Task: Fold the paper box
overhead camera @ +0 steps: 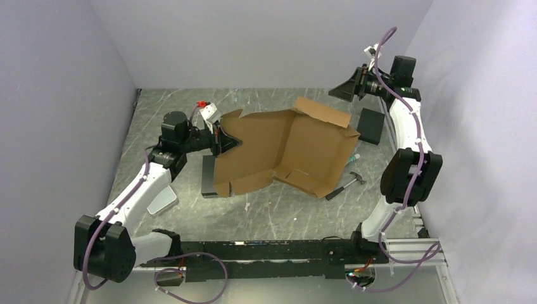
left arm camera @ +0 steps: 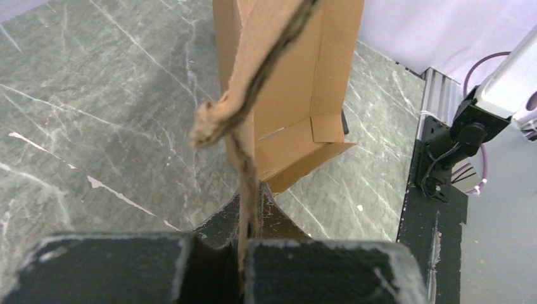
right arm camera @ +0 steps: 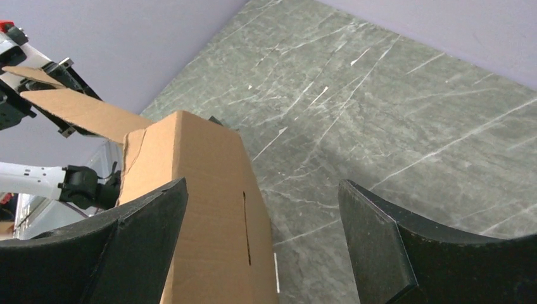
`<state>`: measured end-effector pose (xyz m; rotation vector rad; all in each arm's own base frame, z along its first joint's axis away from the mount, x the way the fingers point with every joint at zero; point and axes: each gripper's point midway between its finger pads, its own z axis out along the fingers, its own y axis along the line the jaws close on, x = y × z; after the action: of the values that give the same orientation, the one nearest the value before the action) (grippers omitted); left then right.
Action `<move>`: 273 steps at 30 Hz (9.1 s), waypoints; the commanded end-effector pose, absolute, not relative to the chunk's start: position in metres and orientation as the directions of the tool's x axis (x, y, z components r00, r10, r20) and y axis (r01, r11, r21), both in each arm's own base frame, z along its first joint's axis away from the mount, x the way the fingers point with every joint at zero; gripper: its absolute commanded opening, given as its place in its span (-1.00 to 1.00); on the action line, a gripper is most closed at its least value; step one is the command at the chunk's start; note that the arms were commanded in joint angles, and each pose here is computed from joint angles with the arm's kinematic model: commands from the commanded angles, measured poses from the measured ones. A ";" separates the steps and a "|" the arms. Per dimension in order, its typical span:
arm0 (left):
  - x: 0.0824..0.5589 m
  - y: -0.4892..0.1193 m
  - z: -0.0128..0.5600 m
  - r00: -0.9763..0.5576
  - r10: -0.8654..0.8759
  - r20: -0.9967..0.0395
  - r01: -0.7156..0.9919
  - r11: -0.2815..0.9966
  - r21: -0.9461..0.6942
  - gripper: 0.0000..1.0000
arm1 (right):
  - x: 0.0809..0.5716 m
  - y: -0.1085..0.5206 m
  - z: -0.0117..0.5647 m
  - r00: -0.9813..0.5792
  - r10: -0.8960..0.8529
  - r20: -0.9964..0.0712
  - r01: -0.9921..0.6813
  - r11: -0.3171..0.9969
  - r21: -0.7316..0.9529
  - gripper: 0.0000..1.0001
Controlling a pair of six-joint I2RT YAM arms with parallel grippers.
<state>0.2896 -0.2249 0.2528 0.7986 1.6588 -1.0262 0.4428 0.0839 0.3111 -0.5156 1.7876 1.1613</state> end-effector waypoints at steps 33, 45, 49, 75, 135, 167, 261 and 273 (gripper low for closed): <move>0.304 -0.225 0.282 -0.217 0.068 -0.974 0.854 0.496 -0.155 -1.00 | 0.428 0.114 0.302 -0.342 -0.244 -0.907 -0.748 0.655 0.106 0.91; 0.337 -0.199 0.303 -0.019 0.044 -0.999 0.728 0.686 0.017 -1.00 | 0.437 0.162 0.307 -0.256 -0.345 -0.903 -0.808 0.590 0.004 0.73; 0.340 -0.194 0.306 0.030 0.027 -0.999 0.701 0.712 0.040 -1.00 | 0.440 0.173 0.308 -0.224 -0.384 -0.896 -0.804 0.593 -0.053 0.69; 0.316 -0.202 0.276 0.144 0.184 -0.972 0.738 0.635 0.229 -1.00 | 0.394 0.144 0.359 -0.130 -0.227 -0.965 -0.763 0.645 -0.049 0.98; 0.293 -0.221 0.279 0.129 0.188 -0.974 0.782 0.585 0.217 -1.00 | 0.349 0.073 0.230 -0.256 -0.016 -0.966 -0.582 0.801 0.141 -0.29; 0.283 -0.209 0.279 0.012 0.161 -0.987 0.746 0.656 0.116 -1.00 | 0.345 0.031 0.226 -0.283 -0.153 -0.947 -0.478 0.878 0.001 0.07; 0.298 -0.245 0.252 -0.100 0.002 -0.995 0.697 0.714 -0.068 -1.00 | 0.405 0.112 0.211 -0.001 -0.198 -0.980 -0.271 0.944 -0.191 -0.64; 0.301 -0.249 0.255 -0.078 0.029 -0.997 0.691 0.722 -0.034 -1.00 | 0.399 0.119 0.211 -0.031 -0.185 -0.982 -0.379 0.911 -0.160 -0.43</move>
<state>0.2981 -0.2452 0.2437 0.5824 1.6081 -0.6340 0.3981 0.1119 0.1777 -0.4358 1.6746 0.0847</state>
